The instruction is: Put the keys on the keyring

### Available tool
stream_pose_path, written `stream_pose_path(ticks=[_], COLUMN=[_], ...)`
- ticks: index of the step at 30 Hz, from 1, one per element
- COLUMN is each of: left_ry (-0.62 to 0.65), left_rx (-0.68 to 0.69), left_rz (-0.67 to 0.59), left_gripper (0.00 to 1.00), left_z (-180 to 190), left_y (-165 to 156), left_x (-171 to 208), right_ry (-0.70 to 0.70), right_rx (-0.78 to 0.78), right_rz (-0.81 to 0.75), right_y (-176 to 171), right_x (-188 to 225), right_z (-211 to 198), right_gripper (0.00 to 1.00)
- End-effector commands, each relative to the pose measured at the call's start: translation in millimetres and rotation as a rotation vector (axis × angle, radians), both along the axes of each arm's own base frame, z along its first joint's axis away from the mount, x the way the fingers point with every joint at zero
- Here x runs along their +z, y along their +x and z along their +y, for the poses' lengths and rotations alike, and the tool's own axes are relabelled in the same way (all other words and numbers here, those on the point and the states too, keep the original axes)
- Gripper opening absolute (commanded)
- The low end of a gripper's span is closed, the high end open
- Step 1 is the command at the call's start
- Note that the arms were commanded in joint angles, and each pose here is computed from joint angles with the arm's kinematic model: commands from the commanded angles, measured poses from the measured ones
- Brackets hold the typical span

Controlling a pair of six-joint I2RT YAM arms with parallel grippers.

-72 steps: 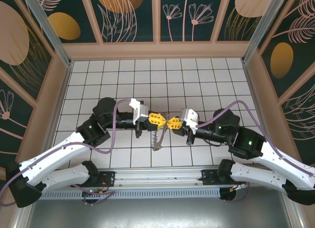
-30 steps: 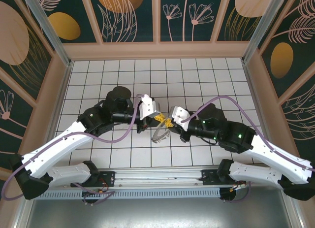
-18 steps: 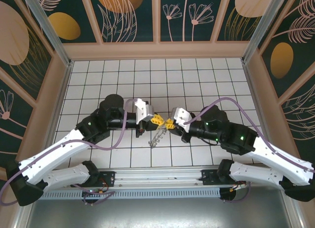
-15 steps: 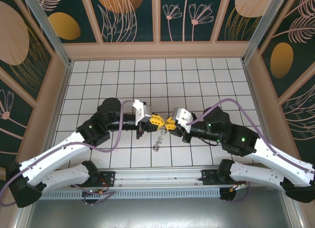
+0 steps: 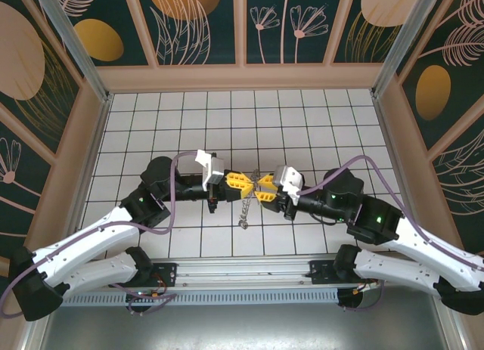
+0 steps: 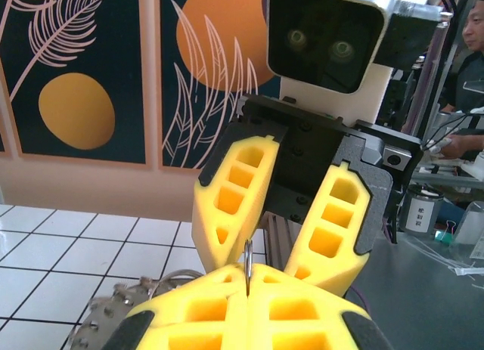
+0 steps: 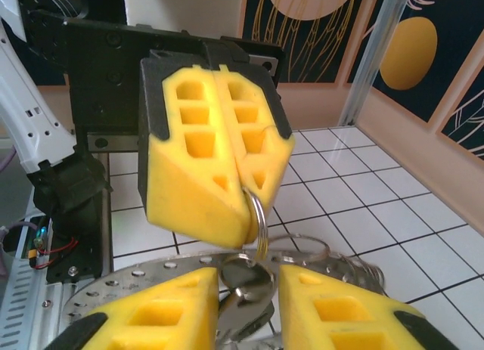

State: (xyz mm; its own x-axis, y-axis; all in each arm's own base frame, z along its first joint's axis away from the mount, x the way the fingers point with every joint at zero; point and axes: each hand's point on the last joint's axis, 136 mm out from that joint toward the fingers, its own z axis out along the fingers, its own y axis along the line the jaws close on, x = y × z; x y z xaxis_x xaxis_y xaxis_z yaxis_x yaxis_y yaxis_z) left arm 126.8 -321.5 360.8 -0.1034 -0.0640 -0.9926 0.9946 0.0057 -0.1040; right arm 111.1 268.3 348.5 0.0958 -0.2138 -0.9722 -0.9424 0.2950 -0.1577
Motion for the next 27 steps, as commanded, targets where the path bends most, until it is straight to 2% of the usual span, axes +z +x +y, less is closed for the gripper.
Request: stream_pose_path(ticks=[1, 8, 13, 17, 20, 25, 27], left_ry=[-0.070, -0.071, -0.020, 0.094, 0.142, 0.212, 0.246], left_rx=[-0.012, -0.011, 0.095, 0.311, 0.434, 0.553, 0.594], left_rz=[-0.056, -0.051, -0.039, 0.007, 0.054, 0.127, 0.150], left_gripper=[0.00, 0.00, 0.00, 0.00, 0.00, 0.00, 0.00], left_z=[5.3, 4.6, 6.3, 14.3, 24.2, 35.9, 39.7], left_y=[-7.4, -6.7, 10.4, 46.9, 65.0, 81.5, 87.4], left_x=[25.4, 28.2, 22.5, 2.1, -12.3, -44.7, -59.6], right_ry=[0.088, 0.107, 0.092, 0.084, 0.127, 0.184, 0.169], right_rx=[-0.002, 0.000, -0.072, -0.222, -0.320, -0.363, -0.382], right_rz=[-0.003, -0.002, -0.019, -0.049, -0.075, -0.056, -0.016], right_y=[-6.4, -9.2, 3.2, 29.0, 44.9, 63.9, 76.3], right_x=[12.4, 9.7, 7.7, 5.5, 9.9, 5.5, -4.4], right_z=[-9.9, -14.2, -17.8, -25.3, -33.4, -37.3, -37.4], right_gripper=[0.33, 0.36, 0.38, 0.48, 0.58, 0.68, 0.77])
